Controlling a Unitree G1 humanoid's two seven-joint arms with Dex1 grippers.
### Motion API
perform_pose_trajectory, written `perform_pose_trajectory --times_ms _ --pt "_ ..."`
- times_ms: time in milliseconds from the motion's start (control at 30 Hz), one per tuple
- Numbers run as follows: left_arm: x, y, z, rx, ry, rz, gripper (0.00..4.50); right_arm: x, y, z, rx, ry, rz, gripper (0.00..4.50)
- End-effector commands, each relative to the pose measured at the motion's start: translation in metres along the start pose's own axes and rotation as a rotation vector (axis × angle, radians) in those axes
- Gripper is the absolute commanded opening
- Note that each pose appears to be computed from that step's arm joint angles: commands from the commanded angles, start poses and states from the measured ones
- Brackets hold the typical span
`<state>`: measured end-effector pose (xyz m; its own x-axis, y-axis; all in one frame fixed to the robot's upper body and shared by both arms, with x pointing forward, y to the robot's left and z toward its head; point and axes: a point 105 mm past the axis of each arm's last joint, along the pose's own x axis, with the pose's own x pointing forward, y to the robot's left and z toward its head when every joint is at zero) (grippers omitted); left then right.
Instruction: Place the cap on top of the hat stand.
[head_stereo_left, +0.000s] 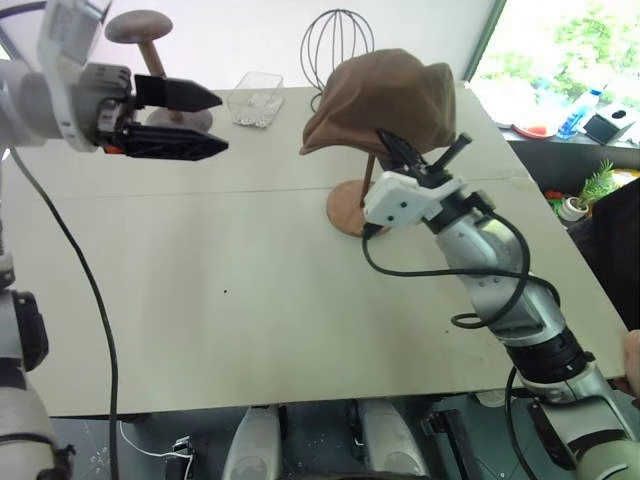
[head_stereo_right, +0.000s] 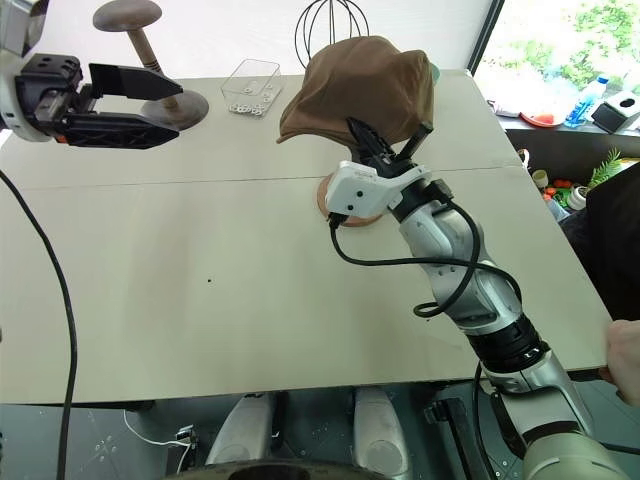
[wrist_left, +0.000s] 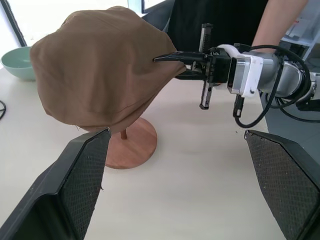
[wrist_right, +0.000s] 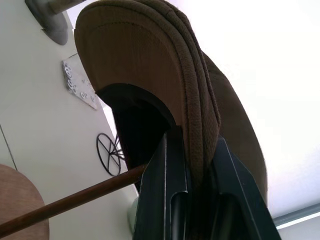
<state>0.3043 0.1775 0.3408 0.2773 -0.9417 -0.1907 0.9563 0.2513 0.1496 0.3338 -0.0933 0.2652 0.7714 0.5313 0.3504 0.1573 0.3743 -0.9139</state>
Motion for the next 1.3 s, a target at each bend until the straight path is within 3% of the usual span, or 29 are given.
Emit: perform_pose_trajectory --times_ms 33,200,467,600,833,1067,1100,1133,1300 --pt "-0.009 -0.003 0.016 0.058 -0.027 0.035 4.5 0.0 -0.039 0.01 -0.061 -0.092 -0.091 0.03" --pt "-0.012 -0.005 0.017 0.053 -0.04 0.054 4.5 -0.005 -0.068 0.025 -0.027 -0.278 -0.118 0.03" --pt "-0.016 -0.005 0.019 0.054 -0.035 0.075 4.5 -0.005 -0.091 0.004 -0.027 -0.402 -0.087 0.03" --pt "-0.016 -0.004 0.02 0.051 -0.033 0.08 4.5 -0.005 -0.078 -0.025 0.026 -0.358 -0.045 0.03" --pt "-0.019 -0.002 0.025 0.048 -0.031 0.093 4.5 -0.03 -0.04 -0.039 -0.053 -0.414 0.035 0.03" --pt "-0.019 0.002 0.029 0.049 -0.05 0.111 4.5 -0.028 -0.041 -0.047 -0.013 -0.37 0.014 0.03" --pt "-0.019 0.002 0.029 0.049 -0.053 0.112 4.5 -0.027 -0.042 -0.048 0.002 -0.36 0.012 0.82" --pt "-0.018 0.003 0.029 0.049 -0.056 0.114 4.5 -0.026 -0.044 -0.048 0.007 -0.354 0.01 1.14" --pt "-0.018 0.004 0.029 0.042 -0.075 0.12 4.5 -0.025 -0.06 -0.047 -0.039 -0.312 -0.055 3.75"
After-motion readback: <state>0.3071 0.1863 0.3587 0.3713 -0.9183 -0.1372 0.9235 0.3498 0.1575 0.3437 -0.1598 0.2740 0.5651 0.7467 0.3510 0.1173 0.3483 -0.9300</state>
